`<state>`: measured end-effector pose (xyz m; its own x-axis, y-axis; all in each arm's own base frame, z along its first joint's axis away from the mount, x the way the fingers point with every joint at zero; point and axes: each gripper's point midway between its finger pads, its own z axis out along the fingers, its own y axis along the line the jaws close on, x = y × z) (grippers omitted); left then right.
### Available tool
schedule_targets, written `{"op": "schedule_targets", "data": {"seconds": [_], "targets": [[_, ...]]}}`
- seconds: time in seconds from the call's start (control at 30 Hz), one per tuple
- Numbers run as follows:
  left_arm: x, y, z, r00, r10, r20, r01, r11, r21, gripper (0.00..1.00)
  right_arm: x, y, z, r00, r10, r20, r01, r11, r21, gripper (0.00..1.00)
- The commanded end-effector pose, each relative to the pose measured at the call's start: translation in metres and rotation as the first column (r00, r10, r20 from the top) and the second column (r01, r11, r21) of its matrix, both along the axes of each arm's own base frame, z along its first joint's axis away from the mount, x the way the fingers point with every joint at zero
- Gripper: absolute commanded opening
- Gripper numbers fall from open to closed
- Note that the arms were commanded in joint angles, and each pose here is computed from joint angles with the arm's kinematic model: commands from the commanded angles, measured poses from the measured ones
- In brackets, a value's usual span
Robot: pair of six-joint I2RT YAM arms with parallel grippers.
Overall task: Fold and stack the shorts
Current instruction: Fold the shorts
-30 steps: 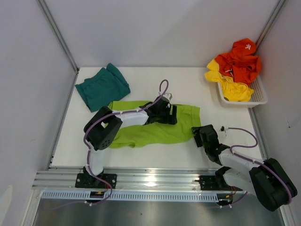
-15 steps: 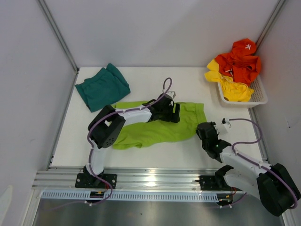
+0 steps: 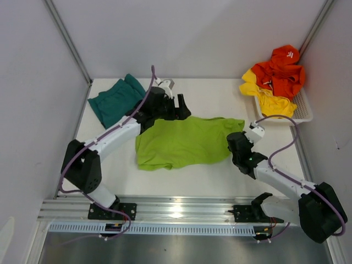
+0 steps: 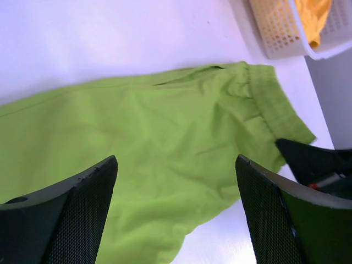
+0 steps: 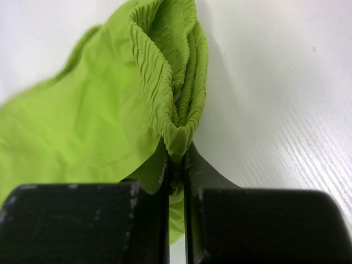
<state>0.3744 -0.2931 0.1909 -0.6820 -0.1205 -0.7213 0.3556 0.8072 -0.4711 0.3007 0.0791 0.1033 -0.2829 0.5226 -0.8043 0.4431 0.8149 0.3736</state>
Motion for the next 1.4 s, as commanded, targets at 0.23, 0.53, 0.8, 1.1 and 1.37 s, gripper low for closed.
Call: {"op": "schedule_targets", "data": {"seconds": [0.23, 0.53, 0.8, 1.1, 1.37], "targets": [[-0.031, -0.031, -0.093, 0.982, -0.124, -0.146, 0.132, 0.99, 0.043, 0.88, 0.0, 0.033, -0.008, 0.987, 0.104, -0.121, -0.097, 0.993, 0.066, 0.1], [-0.011, -0.09, -0.09, 0.975, -0.192, -0.112, 0.2, 0.978, 0.065, 0.89, -0.012, 0.038, -0.042, 0.98, 0.123, -0.155, -0.076, 0.958, 0.277, 0.38], [0.028, -0.122, -0.062, 0.979, -0.203, -0.033, 0.205, 0.977, 0.065, 0.89, -0.009, 0.032, -0.044, 0.992, 0.092, -0.089, -0.054, 0.932, 0.357, 0.77], [0.039, -0.142, -0.104, 0.968, -0.238, -0.08, 0.244, 0.966, 0.086, 0.9, -0.011, 0.018, -0.066, 0.997, 0.046, -0.063, -0.012, 0.894, 0.448, 0.88], [0.031, -0.158, -0.133, 0.945, -0.297, -0.14, 0.316, 0.937, 0.147, 0.89, -0.002, 0.019, -0.062, 1.0, 0.016, 0.016, -0.022, 0.853, 0.522, 0.91]]}}
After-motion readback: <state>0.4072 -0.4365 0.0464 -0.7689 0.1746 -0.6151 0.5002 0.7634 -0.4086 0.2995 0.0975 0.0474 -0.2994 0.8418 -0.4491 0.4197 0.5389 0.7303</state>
